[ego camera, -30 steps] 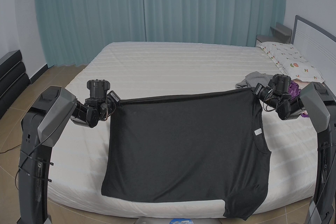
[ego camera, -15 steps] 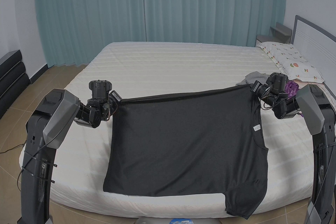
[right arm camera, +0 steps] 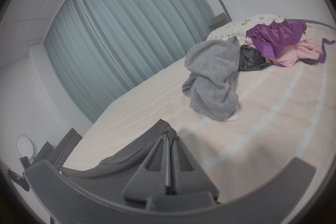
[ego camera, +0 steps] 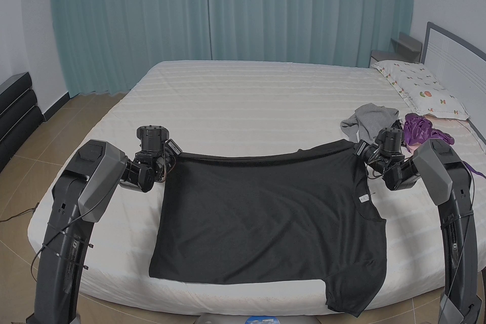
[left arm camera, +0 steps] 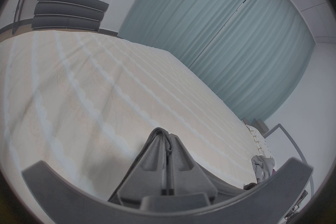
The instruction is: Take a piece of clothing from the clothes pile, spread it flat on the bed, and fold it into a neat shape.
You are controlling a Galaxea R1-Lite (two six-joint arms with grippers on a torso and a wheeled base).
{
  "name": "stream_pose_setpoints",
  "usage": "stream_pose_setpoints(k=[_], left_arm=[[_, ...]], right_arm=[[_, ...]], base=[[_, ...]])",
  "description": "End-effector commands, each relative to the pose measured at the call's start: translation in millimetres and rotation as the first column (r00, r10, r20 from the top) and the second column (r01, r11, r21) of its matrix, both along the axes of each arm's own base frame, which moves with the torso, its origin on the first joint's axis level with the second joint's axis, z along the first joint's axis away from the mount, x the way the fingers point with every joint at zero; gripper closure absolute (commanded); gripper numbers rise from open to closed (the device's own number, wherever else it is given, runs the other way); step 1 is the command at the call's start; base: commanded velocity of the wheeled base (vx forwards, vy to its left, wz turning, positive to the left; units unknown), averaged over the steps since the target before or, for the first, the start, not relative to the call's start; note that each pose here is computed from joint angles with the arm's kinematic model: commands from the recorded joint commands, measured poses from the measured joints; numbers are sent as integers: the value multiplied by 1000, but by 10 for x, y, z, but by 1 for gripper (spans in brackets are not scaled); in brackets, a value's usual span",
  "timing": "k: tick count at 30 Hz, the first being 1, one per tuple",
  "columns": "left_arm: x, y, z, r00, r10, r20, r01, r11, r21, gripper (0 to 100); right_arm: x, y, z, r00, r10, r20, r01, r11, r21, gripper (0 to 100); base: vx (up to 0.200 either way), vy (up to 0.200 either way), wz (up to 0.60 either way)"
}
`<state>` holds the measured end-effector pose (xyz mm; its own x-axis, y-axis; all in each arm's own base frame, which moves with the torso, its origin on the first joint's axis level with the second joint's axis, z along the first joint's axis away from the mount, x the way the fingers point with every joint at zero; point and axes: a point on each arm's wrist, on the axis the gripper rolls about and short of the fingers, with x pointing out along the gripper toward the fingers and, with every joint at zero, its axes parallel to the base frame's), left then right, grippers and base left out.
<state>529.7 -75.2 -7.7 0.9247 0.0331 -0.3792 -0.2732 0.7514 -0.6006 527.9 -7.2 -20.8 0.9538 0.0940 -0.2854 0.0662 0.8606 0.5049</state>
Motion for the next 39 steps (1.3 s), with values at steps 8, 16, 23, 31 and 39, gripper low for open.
stream_pose_setpoints(k=[8, 16, 23, 31, 39], left_arm=[[24, -47, -211, 1000, 1, -28, -1, 1000, 7, 0], [11, 2, -150, 999, 36, -22, -36, 999, 4, 0], [-298, 139, 224, 997, 49, -62, -50, 999, -11, 0], [-1117, 193, 533, 989, -40, -140, 32, 998, -54, 0], [-1898, 182, 477, 976, -81, -204, 61, 993, -105, 0]], right_arm=[[34, 11, -460, 997, -46, -62, 45, 999, -28, 0], [13, -12, -108, 998, -55, -8, 55, 998, 2, 0], [-314, -175, 332, 997, -58, -52, 64, 992, 111, 0], [-1265, -136, 621, 989, 38, -144, -3, 971, 238, 0], [-2047, -82, 605, 981, 49, -186, -1, 967, 254, 0]], base=[[0, 0, 0], [0, 0, 0], [0, 0, 0], [0, 0, 0], [0, 0, 0]])
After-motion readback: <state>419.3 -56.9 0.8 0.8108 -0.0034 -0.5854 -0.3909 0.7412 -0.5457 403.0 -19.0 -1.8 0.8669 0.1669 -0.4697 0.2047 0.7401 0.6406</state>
